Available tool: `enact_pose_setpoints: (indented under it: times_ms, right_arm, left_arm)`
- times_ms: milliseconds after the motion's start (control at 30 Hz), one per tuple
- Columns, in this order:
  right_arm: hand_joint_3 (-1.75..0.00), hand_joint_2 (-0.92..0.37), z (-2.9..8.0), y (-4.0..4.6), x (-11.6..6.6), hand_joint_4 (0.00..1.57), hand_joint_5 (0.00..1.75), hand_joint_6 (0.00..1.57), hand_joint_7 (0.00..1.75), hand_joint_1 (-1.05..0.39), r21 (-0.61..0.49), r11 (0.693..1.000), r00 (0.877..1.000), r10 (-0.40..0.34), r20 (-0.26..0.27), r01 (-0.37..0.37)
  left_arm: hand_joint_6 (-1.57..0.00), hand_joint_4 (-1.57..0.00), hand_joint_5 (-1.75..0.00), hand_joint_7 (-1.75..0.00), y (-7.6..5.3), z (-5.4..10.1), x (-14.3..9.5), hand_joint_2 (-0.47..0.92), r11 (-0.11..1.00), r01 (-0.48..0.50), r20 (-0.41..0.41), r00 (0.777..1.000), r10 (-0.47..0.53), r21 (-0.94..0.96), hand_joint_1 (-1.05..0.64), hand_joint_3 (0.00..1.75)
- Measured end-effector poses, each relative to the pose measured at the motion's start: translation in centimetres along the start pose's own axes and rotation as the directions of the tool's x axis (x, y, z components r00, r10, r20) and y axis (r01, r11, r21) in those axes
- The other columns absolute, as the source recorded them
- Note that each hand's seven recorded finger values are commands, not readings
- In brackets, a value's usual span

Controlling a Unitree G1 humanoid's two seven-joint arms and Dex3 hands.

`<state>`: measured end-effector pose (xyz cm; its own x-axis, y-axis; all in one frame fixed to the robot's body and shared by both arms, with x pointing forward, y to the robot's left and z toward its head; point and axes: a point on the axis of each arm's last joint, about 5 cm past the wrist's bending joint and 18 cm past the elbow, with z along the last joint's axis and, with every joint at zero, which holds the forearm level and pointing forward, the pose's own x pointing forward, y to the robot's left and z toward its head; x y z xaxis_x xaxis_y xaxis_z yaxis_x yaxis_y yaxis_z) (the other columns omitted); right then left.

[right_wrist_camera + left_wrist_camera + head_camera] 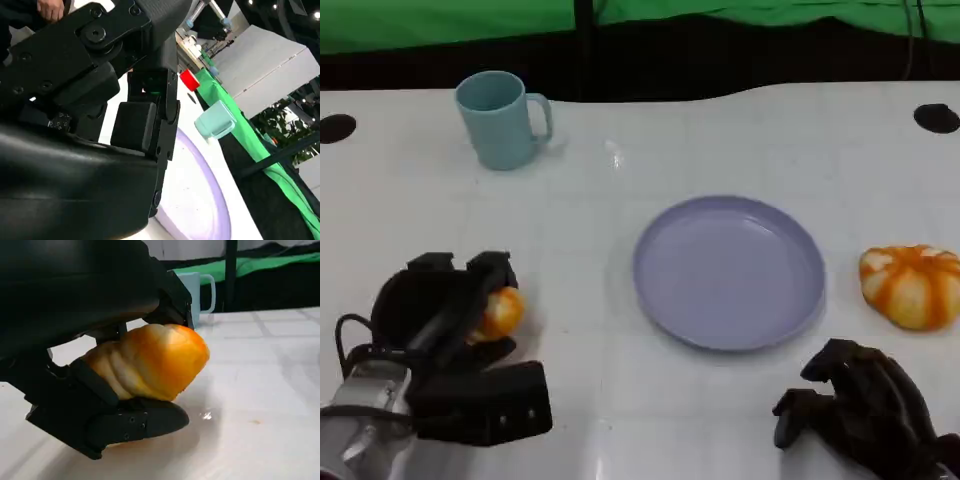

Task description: Grasp the bread from the table and place it into the plate.

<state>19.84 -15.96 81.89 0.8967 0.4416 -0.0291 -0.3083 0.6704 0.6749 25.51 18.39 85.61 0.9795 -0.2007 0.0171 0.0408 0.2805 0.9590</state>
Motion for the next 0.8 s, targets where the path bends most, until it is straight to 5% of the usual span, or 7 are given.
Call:
enact_pose_setpoints:
  times_ms: [133, 400, 600, 700, 767, 800]
  right_arm:
    - [-0.01, -0.72, 0.0, 0.00, 0.1, 1.57, 0.73, 1.57, 0.37, -1.04, -0.002, 1.000, 1.000, 0.001, 0.000, -0.001]
    - [-0.01, -0.72, 0.0, 0.05, 0.1, 1.57, 0.76, 1.57, 0.39, -1.05, -0.008, 1.000, 1.000, -0.017, -0.004, 0.017]
    - [-0.01, -0.72, 0.0, 0.03, 0.1, 1.57, 0.76, 1.57, 0.39, -1.05, -0.008, 1.000, 1.000, -0.017, -0.004, 0.017]
    - [0.00, -0.72, 0.0, 0.04, 0.1, 1.57, 0.76, 1.57, 0.39, -1.05, -0.009, 1.000, 1.000, -0.016, -0.004, 0.016]
    - [0.00, -0.71, 0.1, 0.04, 0.1, 1.57, 0.76, 1.57, 0.39, -1.05, -0.010, 1.000, 1.000, -0.016, -0.003, 0.016]
    - [0.00, -0.71, 0.1, 0.03, 0.0, 1.57, 0.76, 1.57, 0.39, -1.05, -0.010, 1.000, 1.000, -0.017, -0.003, 0.017]
  left_arm:
    - [-0.51, -0.70, -1.75, -1.74, 0.7, 0.6, 0.5, 0.41, 0.997, -0.047, 0.004, 0.999, 0.047, -0.061, -0.26, 1.32]
    - [-0.60, -0.73, -1.75, -1.60, 1.8, 2.3, 1.0, 0.45, 0.987, -0.112, 0.087, 0.989, 0.122, -0.113, -0.28, 1.27]
    - [-0.55, -0.73, -1.75, -1.70, 2.0, 3.6, 1.5, 0.45, 0.979, -0.121, 0.123, 0.982, 0.142, -0.161, -0.29, 1.20]
    - [-0.60, -0.73, -1.75, -1.54, 2.3, 4.6, 2.1, 0.53, 0.975, -0.123, 0.161, 0.975, 0.154, -0.186, -0.30, 0.98]
    - [-0.84, -0.75, -1.75, -0.96, 2.8, 5.2, 2.7, 0.60, 0.972, -0.131, 0.195, 0.966, 0.169, -0.197, -0.29, 0.80]
    - [-0.77, -0.75, -1.75, -1.21, 3.1, 5.5, 3.1, 0.59, 0.969, -0.134, 0.210, 0.961, 0.178, -0.206, -0.29, 0.80]
